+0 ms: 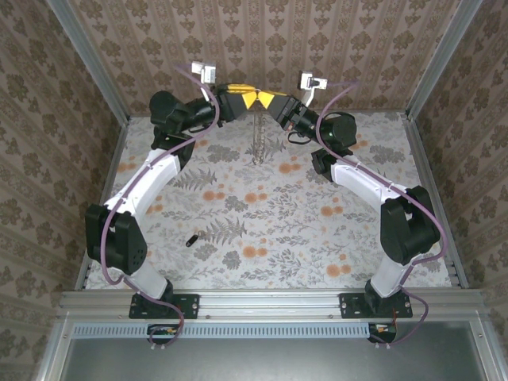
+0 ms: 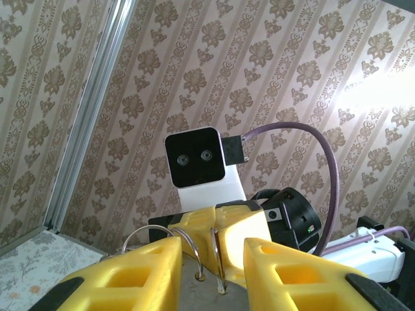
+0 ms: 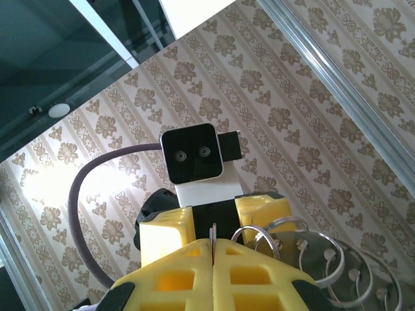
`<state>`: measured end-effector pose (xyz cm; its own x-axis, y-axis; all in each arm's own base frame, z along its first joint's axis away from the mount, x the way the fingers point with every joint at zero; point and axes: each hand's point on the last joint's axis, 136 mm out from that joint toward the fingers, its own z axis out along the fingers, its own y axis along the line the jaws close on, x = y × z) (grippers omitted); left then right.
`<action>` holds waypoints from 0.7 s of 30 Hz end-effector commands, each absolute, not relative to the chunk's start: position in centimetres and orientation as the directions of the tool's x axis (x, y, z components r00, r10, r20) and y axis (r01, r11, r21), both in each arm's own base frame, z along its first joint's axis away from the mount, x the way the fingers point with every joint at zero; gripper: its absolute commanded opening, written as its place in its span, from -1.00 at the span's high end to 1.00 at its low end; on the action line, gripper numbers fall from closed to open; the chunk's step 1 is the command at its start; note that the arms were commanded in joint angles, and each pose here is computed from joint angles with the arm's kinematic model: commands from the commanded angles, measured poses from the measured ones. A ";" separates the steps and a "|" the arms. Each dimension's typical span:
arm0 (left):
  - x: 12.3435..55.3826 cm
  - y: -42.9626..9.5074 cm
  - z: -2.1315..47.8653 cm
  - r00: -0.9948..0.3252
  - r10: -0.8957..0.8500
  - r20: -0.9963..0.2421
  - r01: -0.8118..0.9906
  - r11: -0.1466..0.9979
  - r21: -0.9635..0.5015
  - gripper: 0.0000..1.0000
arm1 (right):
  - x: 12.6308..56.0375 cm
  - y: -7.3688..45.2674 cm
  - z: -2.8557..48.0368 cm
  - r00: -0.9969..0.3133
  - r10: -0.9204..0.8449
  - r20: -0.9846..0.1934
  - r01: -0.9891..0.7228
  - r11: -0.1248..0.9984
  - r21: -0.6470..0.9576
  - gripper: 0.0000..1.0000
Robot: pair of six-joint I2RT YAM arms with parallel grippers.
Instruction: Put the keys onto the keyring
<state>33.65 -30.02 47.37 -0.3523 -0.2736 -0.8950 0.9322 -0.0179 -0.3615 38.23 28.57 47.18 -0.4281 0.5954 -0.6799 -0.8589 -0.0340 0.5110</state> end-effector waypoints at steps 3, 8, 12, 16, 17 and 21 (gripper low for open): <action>32.6 -30.2 47.4 -0.313 -0.254 -0.915 0.948 -0.027 -0.317 0.42 | 36.5 28.2 49.2 -0.376 0.607 -0.700 -0.897 -0.048 0.440 1.00; 32.8 -30.2 47.3 -0.313 -0.255 -0.915 0.948 -0.020 -0.319 0.51 | 36.5 28.2 49.2 -0.375 0.607 -0.701 -0.897 -0.048 0.439 1.00; 32.7 -30.3 47.4 -0.310 -0.254 -0.916 0.949 -0.022 -0.315 0.69 | 36.6 28.2 49.1 -0.377 0.606 -0.700 -0.896 -0.047 0.442 1.00; 32.5 -30.4 47.5 -0.305 -0.248 -0.920 0.951 -0.027 -0.308 1.00 | 36.4 28.2 49.2 -0.377 0.606 -0.701 -0.897 -0.049 0.440 1.00; 32.4 -30.4 47.5 -0.302 -0.247 -0.921 0.952 -0.029 -0.304 1.00 | 36.4 28.2 49.2 -0.374 0.606 -0.702 -0.898 -0.048 0.437 1.00; 32.2 -30.5 47.4 -0.287 -0.238 -0.928 0.957 -0.023 -0.290 1.00 | 36.4 28.2 49.2 -0.377 0.604 -0.703 -0.897 -0.048 0.439 1.00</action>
